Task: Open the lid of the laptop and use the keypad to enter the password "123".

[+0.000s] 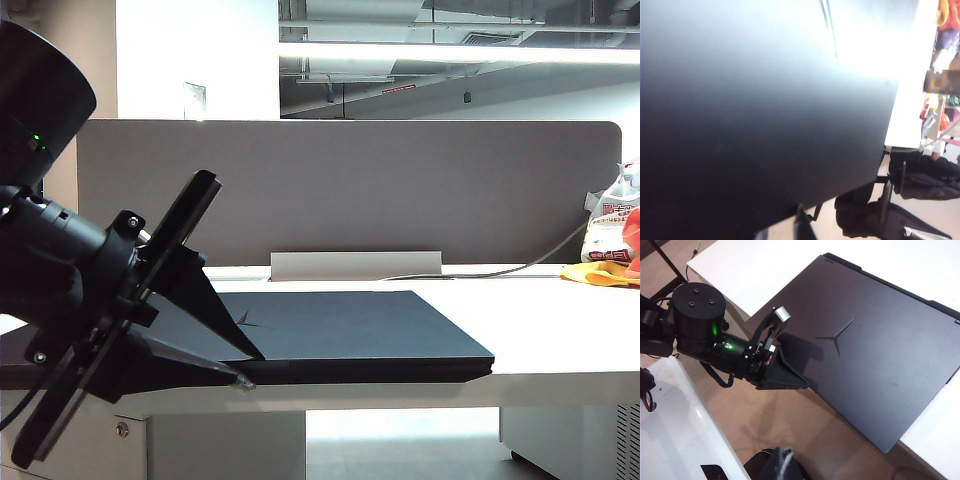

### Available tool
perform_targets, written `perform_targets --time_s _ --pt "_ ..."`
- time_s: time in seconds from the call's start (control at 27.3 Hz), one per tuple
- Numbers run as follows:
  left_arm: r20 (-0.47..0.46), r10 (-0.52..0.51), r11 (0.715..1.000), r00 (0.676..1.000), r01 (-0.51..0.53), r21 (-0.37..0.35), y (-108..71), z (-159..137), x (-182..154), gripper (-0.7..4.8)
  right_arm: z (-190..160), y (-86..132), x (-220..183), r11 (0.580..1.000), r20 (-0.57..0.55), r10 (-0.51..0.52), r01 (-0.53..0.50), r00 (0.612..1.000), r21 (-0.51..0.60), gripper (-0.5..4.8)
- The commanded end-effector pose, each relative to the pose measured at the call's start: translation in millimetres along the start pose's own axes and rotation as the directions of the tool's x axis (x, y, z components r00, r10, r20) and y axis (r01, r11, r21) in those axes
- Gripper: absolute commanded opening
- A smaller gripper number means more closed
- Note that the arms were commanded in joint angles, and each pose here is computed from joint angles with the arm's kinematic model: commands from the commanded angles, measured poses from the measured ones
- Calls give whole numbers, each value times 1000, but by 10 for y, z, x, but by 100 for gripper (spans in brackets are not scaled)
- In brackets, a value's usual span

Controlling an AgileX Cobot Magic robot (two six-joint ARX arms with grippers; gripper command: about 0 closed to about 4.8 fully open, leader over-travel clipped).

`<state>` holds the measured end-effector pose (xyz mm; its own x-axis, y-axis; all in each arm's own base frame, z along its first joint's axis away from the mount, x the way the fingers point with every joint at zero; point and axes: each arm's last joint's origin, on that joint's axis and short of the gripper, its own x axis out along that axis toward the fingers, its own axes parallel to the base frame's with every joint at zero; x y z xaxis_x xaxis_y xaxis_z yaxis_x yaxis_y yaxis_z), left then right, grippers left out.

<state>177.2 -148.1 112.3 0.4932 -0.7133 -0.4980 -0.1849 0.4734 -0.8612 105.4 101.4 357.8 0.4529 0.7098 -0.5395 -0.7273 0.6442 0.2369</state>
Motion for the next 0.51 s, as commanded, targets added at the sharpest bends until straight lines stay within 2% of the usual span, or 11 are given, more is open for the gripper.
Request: perform_targets --time_s 0.04,0.18,0.26,0.51 --pt "82 -26 998 996 21 58 -41 50 -2 51 -1 2 -8 1000 -2 0 0 1000 -3 -5" --pt "92 -32 994 995 22 106 -51 56 -4 45 -8 1 -8 1000 -10 -1 1 1000 -1 -5" --pt "94 -38 991 995 26 129 -58 57 -5 17 -11 1 -8 1000 -12 -1 1 1000 0 -5" --pt "107 -87 969 990 59 239 -144 73 -41 -6 -14 1 -8 1000 -15 -2 2 1000 0 -5"
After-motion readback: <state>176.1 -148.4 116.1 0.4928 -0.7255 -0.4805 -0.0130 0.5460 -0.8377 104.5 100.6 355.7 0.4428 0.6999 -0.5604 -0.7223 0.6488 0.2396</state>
